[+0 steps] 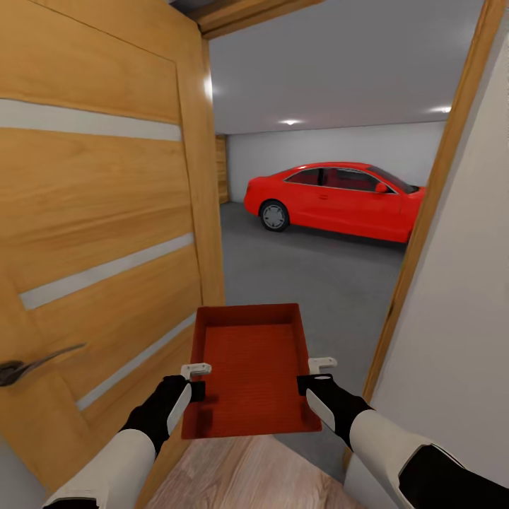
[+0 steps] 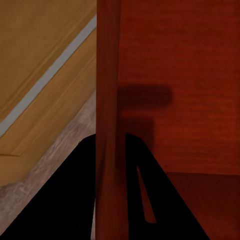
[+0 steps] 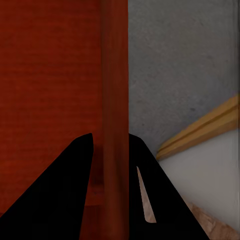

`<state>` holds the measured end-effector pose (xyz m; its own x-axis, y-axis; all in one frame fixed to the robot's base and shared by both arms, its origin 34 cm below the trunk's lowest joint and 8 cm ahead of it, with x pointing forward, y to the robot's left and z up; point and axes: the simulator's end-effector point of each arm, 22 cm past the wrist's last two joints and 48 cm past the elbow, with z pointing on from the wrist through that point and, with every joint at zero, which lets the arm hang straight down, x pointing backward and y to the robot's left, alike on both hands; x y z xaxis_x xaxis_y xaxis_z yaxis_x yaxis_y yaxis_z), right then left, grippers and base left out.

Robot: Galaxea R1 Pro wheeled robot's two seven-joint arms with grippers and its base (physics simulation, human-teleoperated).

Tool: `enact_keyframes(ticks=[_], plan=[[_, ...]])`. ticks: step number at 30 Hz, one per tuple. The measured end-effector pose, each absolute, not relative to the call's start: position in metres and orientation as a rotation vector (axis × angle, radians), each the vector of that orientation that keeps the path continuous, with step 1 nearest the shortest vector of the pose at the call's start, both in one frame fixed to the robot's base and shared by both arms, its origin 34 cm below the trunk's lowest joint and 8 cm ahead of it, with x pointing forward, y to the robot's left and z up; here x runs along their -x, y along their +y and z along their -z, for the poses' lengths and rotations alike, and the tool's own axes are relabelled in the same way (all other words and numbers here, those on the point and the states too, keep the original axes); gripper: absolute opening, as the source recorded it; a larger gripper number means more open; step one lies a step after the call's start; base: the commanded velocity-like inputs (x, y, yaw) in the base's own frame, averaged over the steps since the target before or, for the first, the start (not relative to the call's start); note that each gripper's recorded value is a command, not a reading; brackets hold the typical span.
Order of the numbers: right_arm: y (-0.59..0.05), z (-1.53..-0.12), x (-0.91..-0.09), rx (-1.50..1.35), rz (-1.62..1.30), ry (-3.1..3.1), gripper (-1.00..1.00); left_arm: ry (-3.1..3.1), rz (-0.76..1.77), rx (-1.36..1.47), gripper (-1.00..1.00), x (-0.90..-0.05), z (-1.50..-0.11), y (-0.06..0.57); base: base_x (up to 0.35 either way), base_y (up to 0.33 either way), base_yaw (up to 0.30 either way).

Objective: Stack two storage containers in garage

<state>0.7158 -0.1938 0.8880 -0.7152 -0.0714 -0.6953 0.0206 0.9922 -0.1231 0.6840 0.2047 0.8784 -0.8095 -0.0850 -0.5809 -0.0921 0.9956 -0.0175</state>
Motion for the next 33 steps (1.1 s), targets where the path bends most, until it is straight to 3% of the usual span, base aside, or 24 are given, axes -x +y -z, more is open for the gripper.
enact_keyframes(ticks=[10, 33], plan=[[-0.1937, -0.8880, -0.7158, 0.035, 0.156, 2.363, -1.00, 2.518, -0.015, 0.123, -1.00, -0.6840, -0.8783, 0.2048, 0.146, 0.116, -0.168], [-0.1938, -0.8880, -0.7161, 0.036, 0.156, 2.362, -1.00, 2.518, -0.015, 0.123, -1.00, -0.6842, -0.8781, 0.2047, 0.136, 0.122, -0.028]])
